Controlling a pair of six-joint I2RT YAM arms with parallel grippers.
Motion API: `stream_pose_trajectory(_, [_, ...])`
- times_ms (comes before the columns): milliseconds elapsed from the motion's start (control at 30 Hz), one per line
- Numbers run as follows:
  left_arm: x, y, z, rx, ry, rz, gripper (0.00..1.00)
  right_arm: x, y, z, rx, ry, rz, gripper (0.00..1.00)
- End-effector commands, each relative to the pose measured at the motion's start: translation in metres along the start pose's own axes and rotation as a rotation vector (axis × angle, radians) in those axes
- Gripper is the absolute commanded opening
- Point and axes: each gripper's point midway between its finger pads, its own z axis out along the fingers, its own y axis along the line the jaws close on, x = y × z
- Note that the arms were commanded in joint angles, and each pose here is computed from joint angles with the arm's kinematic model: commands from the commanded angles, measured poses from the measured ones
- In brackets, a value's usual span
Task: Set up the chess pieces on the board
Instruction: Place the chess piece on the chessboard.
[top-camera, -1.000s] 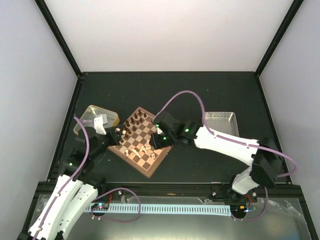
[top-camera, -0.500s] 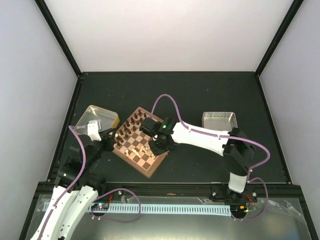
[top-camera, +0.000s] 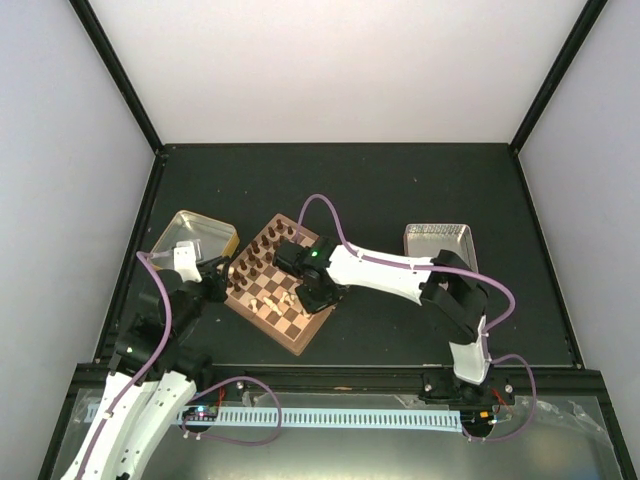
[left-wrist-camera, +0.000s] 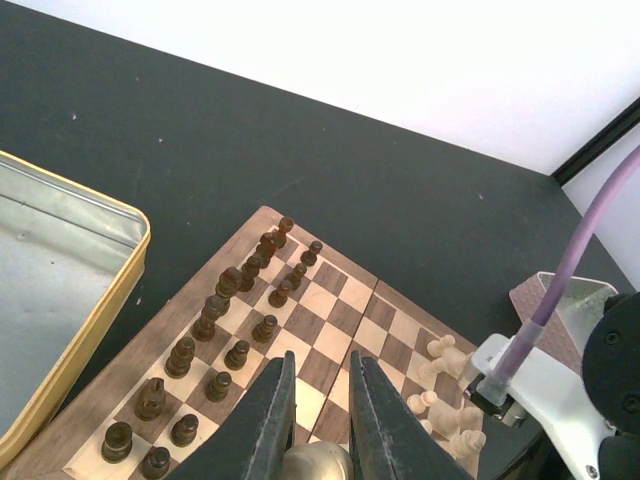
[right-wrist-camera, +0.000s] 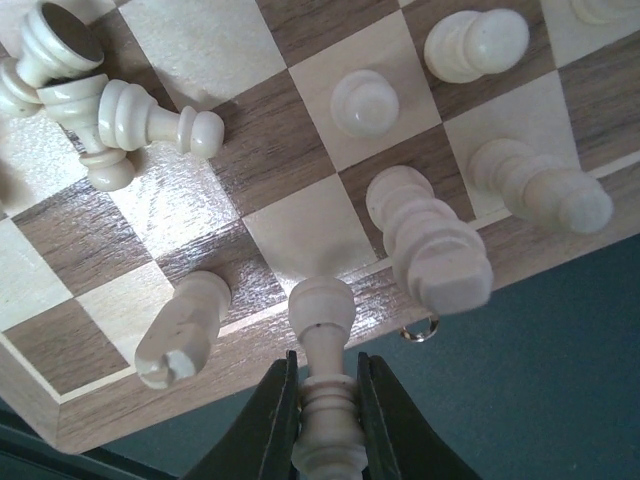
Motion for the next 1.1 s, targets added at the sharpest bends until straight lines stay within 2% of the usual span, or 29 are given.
stream_pose_trajectory(0, [-0.013,-0.003,-0.005,-0.003,-0.031,0.009,0.02,-0.006,0.003,0.002,0.012,-0.004,-0.027,0.01])
stream_pose_trajectory(300, [-0.013,-0.003,-0.004,-0.004,-0.029,0.009,0.02,-0.013,0.002,0.012,0.041,-0.008,-0.028,0.04])
stream_pose_trajectory(600, [-0.012,-0.003,-0.004,-0.007,-0.026,0.009,0.02,-0.016,0.004,0.009,0.036,-0.016,-0.026,0.21])
stream_pose_trajectory(767, [-0.011,-0.004,-0.003,-0.001,-0.021,0.008,0.01,-0.022,0.005,-0.002,0.024,-0.05,-0.009,0.26])
stream_pose_trajectory(933, [-0.008,-0.008,0.0,0.028,0.0,0.008,0.02,-0.034,0.0,-0.037,0.008,-0.165,0.043,0.33])
stream_pose_trajectory(1067, [-0.006,-0.025,0.004,0.12,0.016,-0.007,0.02,-0.049,-0.007,-0.085,-0.061,-0.364,0.074,0.44])
